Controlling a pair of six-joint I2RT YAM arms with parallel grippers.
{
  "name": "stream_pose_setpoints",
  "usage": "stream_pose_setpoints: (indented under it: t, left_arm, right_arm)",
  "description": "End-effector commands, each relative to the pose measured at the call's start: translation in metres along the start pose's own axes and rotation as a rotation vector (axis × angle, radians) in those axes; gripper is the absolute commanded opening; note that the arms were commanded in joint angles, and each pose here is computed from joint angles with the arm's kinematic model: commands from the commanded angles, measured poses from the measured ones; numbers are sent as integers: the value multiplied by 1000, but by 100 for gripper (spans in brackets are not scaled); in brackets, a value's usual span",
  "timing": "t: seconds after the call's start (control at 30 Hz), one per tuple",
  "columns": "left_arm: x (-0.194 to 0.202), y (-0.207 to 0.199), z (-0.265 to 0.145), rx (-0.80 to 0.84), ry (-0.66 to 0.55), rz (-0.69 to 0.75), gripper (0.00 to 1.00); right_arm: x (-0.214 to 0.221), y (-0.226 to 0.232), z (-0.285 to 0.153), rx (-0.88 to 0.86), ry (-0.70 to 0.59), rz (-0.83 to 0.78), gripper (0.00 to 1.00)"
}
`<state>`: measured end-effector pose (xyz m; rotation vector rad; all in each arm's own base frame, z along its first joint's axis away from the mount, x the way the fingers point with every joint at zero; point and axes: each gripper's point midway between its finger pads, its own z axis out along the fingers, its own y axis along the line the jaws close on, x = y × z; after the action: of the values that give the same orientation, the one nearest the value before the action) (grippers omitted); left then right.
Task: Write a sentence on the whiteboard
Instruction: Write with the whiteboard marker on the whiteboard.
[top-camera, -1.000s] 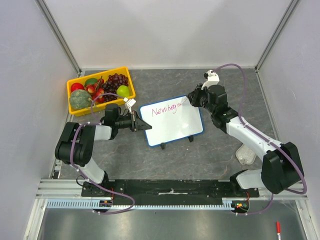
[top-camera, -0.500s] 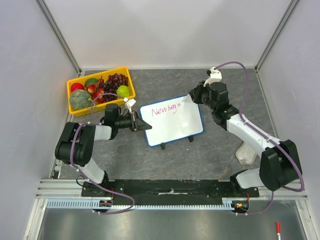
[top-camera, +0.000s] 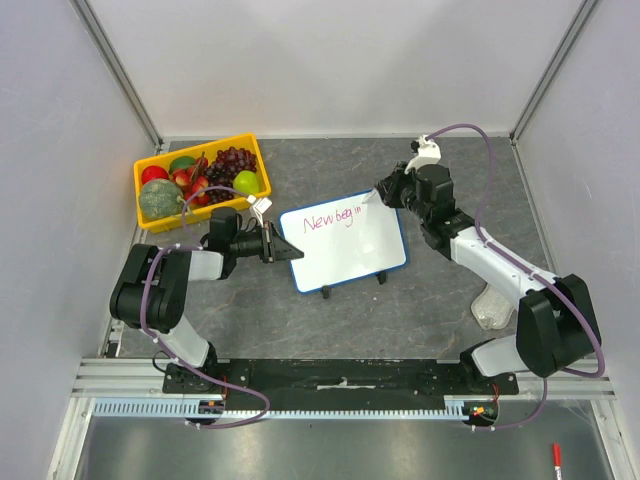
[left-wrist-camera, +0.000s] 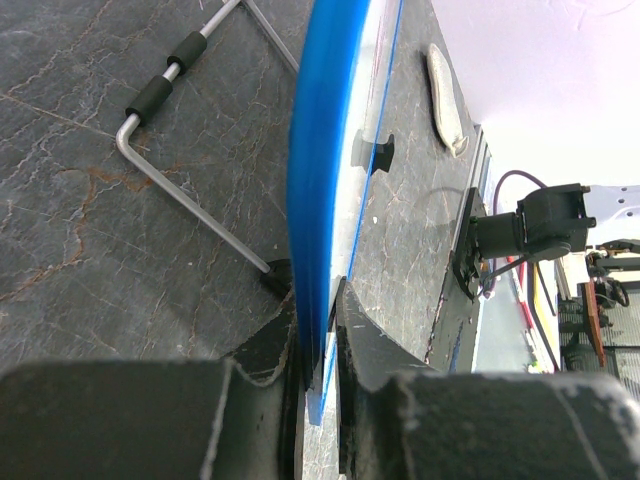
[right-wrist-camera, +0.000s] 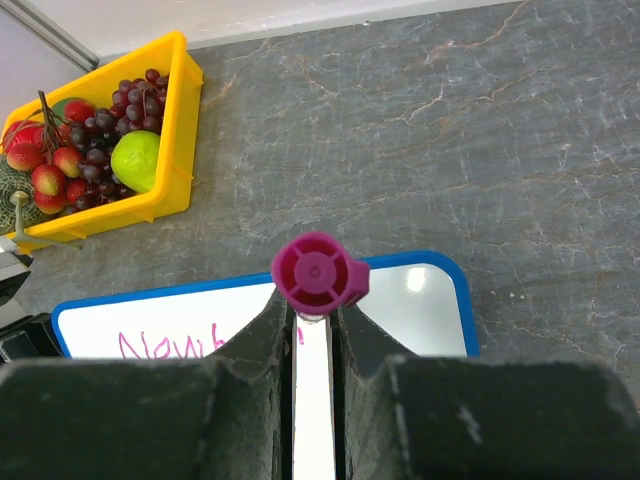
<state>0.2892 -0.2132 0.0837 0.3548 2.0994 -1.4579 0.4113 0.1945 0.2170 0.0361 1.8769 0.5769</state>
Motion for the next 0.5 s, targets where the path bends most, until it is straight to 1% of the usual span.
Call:
stream_pose_setpoints:
  t: [0.0, 0.47]
  left_arm:
    - [-5, 14, 1, -67, -18, 50, 2]
    - [-5, 14, 1, -67, -18, 50, 2]
  right_arm:
    - [2, -1, 5, -8, -8, 3, 0]
    - [28, -13, -5, 15, 47, -13, 0]
